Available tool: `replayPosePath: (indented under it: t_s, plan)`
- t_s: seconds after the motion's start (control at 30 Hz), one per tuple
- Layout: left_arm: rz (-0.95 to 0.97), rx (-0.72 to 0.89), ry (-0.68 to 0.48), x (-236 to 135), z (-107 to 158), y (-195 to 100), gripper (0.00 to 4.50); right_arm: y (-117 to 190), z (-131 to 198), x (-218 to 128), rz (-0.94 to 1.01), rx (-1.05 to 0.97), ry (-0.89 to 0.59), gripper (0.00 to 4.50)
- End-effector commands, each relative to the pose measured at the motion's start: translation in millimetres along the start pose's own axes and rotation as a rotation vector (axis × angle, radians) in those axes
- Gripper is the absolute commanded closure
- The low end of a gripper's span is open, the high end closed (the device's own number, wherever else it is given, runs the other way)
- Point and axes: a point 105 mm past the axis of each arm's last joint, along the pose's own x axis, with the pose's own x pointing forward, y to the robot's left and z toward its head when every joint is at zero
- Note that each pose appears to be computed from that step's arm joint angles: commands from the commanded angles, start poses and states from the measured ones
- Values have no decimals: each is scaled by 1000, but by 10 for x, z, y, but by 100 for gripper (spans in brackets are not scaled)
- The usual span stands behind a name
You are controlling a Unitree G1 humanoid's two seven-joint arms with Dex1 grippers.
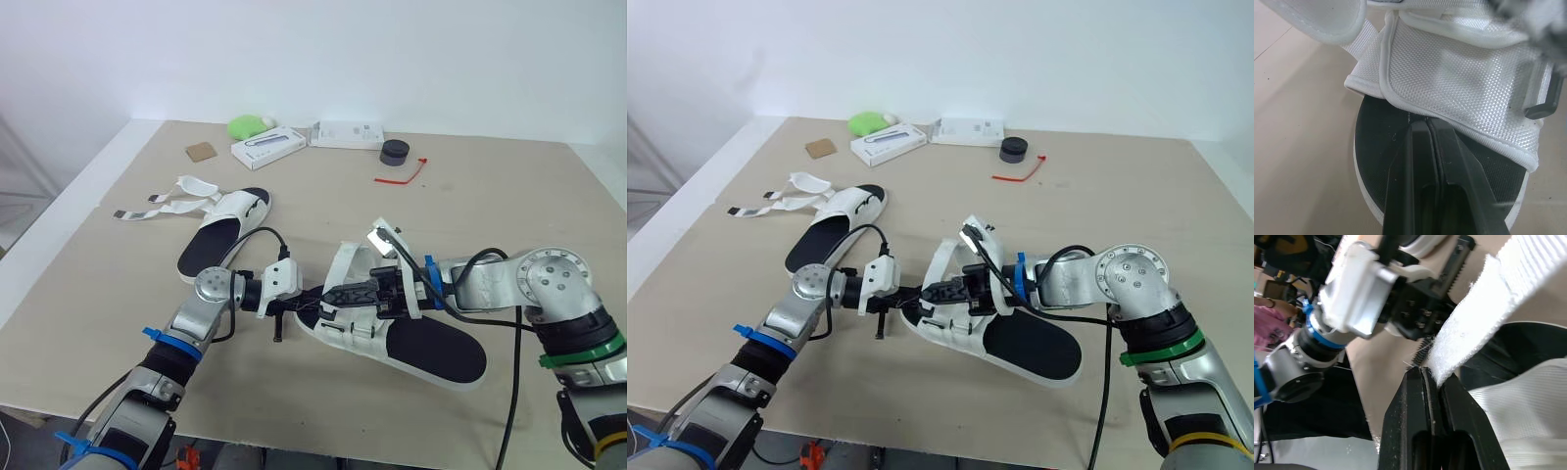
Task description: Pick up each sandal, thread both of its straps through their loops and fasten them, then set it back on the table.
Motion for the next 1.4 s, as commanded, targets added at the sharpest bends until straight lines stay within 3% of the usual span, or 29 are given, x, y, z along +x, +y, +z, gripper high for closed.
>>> replayPosePath:
  t_s: [0.03,0.37,0.8,1.4]
  plan:
    - [-122,-160,162,100,-515,-388,450,63,34,-34,32,-21,12,446]
    - [-123,-164,161,104,-518,-399,450,19,-74,-25,23,-18,39,446]
    - [-122,-169,162,110,-521,-400,450,-64,217,-107,49,80,-50,446]
    - [-125,-171,163,104,-527,-418,450,-5,-194,-43,69,137,42,446]
